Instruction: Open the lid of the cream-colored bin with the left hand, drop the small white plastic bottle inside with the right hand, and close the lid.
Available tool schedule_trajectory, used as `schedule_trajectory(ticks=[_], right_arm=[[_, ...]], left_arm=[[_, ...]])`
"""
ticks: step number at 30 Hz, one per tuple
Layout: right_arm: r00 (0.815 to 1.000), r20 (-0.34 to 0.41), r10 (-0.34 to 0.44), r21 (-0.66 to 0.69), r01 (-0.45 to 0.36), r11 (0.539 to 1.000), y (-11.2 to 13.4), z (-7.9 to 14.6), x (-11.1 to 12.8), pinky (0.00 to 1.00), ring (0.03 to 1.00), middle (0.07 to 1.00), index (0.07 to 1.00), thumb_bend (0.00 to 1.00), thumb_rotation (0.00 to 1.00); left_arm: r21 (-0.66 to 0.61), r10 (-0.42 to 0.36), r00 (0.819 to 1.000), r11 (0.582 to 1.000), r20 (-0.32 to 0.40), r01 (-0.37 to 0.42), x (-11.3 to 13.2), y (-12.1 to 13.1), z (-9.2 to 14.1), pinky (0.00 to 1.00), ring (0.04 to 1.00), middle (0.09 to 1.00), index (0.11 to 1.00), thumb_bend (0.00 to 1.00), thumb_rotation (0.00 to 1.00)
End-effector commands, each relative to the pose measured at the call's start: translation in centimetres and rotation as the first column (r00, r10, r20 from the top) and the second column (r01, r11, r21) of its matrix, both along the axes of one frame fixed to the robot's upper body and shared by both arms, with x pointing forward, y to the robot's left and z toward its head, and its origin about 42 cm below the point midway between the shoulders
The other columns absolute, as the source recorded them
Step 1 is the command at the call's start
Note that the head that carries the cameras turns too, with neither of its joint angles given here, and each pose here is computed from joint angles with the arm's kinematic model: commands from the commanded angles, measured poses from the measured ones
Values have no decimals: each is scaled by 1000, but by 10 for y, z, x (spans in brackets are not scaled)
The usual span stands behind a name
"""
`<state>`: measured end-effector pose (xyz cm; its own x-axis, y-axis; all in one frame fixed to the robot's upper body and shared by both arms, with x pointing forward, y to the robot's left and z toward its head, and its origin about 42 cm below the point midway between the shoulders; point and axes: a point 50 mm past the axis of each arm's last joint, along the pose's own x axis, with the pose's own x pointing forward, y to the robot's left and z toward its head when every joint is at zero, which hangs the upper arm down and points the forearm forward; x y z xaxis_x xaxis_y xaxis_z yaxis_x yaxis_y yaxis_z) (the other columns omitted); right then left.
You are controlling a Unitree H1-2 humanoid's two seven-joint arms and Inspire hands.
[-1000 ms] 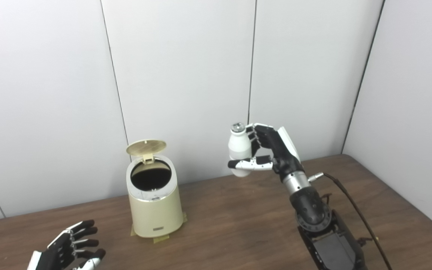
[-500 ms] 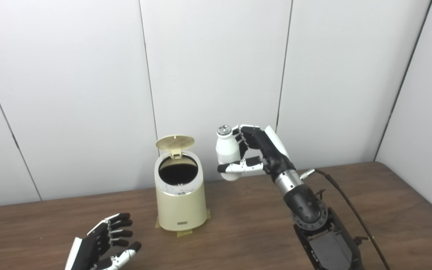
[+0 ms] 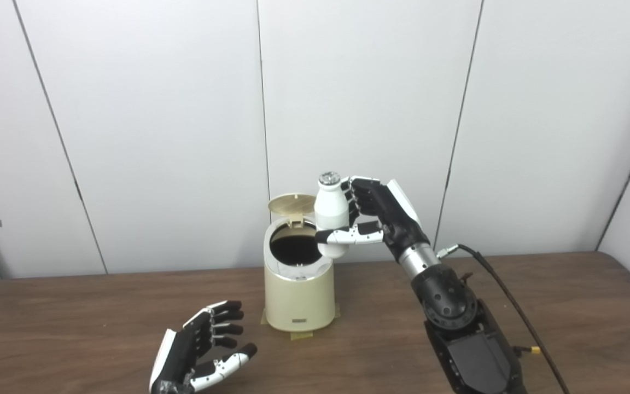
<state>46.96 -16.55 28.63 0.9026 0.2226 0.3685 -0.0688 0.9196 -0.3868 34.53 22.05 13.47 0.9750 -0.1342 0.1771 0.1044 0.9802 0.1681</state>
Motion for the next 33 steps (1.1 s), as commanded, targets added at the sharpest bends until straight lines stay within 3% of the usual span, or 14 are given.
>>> schedule_trajectory(ticks=[1,18,33], right_arm=[[994,113,8,27,-11,1000,10,38,6,326,377,479,549,510,0],[997,72,38,40,-41,998,38,21,18,331,378,487,556,508,0],[992,112,52,-1,-53,999,56,18,38,309,413,492,552,492,0]], left_arm=[[-12,-7,997,1000,80,8,9,-6,21,604,672,738,768,650,29],[-27,-8,996,1000,84,10,10,-13,23,611,685,747,777,630,0],[-16,2,997,1000,75,-1,6,-18,24,586,677,748,775,637,35]])
